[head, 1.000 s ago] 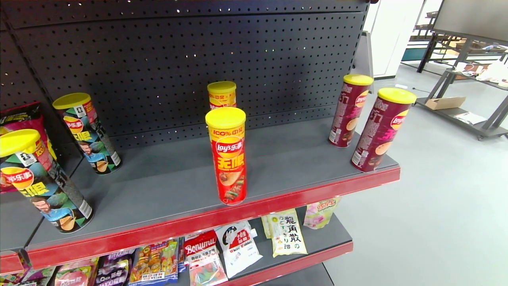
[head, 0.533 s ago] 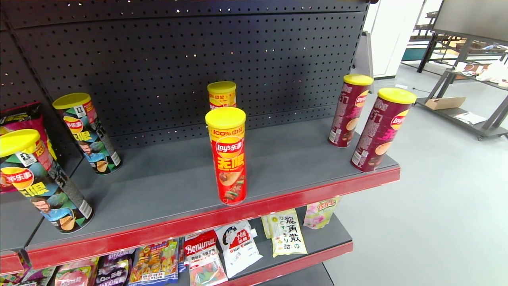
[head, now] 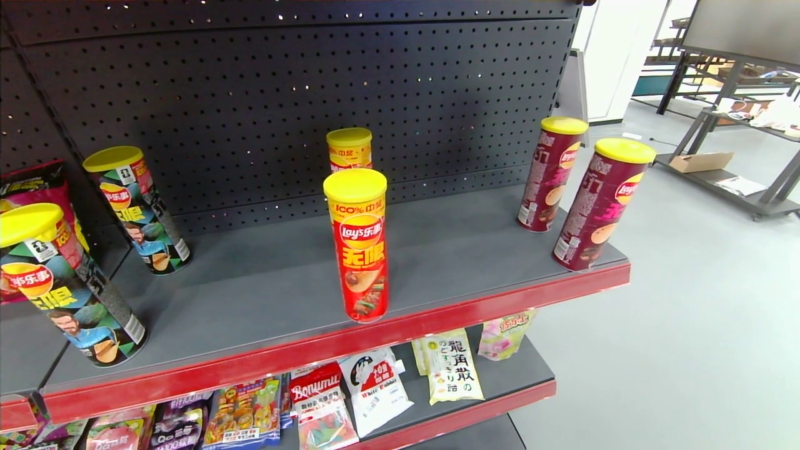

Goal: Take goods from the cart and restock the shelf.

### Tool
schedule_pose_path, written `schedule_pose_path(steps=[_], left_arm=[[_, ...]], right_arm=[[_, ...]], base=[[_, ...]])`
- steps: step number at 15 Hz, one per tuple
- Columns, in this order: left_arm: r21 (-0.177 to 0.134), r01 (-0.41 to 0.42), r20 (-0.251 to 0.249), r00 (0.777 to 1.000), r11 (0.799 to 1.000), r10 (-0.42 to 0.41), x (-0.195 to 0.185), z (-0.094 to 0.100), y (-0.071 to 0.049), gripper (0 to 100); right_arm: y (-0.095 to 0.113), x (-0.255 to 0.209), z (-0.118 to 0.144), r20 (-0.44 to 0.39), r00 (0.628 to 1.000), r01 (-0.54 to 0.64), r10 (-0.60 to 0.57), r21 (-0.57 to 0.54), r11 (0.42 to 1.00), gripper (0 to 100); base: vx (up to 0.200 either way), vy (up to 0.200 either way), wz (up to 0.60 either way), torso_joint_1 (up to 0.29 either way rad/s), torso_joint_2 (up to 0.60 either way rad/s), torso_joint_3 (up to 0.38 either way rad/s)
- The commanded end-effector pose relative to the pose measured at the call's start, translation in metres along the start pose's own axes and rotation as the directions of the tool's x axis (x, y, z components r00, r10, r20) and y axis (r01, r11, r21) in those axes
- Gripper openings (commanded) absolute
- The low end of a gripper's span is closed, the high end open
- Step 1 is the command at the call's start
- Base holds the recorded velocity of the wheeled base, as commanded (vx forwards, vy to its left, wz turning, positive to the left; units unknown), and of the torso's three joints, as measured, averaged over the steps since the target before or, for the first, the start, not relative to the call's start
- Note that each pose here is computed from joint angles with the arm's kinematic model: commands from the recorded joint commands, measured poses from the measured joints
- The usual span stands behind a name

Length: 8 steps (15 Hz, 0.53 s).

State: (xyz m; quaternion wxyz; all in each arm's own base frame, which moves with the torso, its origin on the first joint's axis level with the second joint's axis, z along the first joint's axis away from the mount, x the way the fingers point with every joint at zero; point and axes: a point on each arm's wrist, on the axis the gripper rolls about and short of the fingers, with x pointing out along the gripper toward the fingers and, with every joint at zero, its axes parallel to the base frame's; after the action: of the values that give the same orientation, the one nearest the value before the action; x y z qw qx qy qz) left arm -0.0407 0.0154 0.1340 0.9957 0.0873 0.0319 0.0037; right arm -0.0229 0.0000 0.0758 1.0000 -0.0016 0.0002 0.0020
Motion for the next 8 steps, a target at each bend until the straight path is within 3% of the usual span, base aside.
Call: schedule_pose_path(steps=[1,4,6,7,8], left_arm=[[-0.006,-0.010,0.017,1.000,1.000,0.010,-0.0014,0.0056,0.0014,100],[-0.021,-0.001,0.017,1.000,1.000,0.001,-0.0016,0.0057,0.0013,100],[-0.023,0.006,0.013,1.000,1.000,-0.006,-0.0010,0.0051,0.0009,100],[-0.051,0.031,0.007,1.000,0.998,-0.030,0.0003,0.0026,-0.0003,100],[-0.056,0.027,-0.003,1.000,0.998,-0.027,0.0015,-0.0003,-0.0010,100]], right_arm=[[0.0000,0.0000,0.0000,0.000,1.000,-0.001,0.001,-0.001,1.000,100],[0.0000,0.0000,0.0000,0.000,1.000,-0.001,0.001,0.000,1.000,100],[0.0000,0.0000,0.0000,0.000,1.000,-0.001,0.001,0.000,1.000,100],[0.0000,0.0000,0.0000,0.000,1.000,-0.001,0.001,-0.001,1.000,100],[0.0000,0.0000,0.0000,0.000,1.000,-0.002,0.002,-0.001,1.000,100]], base=[[0.000,0.000,0.00,0.000,0.00,0.000],[0.000,0.000,0.00,0.000,0.00,0.000],[0.000,0.000,0.60,-0.005,0.00,0.002],[0.000,0.000,0.60,0.002,0.00,0.002],[0.000,0.000,0.60,0.002,0.00,0.007]])
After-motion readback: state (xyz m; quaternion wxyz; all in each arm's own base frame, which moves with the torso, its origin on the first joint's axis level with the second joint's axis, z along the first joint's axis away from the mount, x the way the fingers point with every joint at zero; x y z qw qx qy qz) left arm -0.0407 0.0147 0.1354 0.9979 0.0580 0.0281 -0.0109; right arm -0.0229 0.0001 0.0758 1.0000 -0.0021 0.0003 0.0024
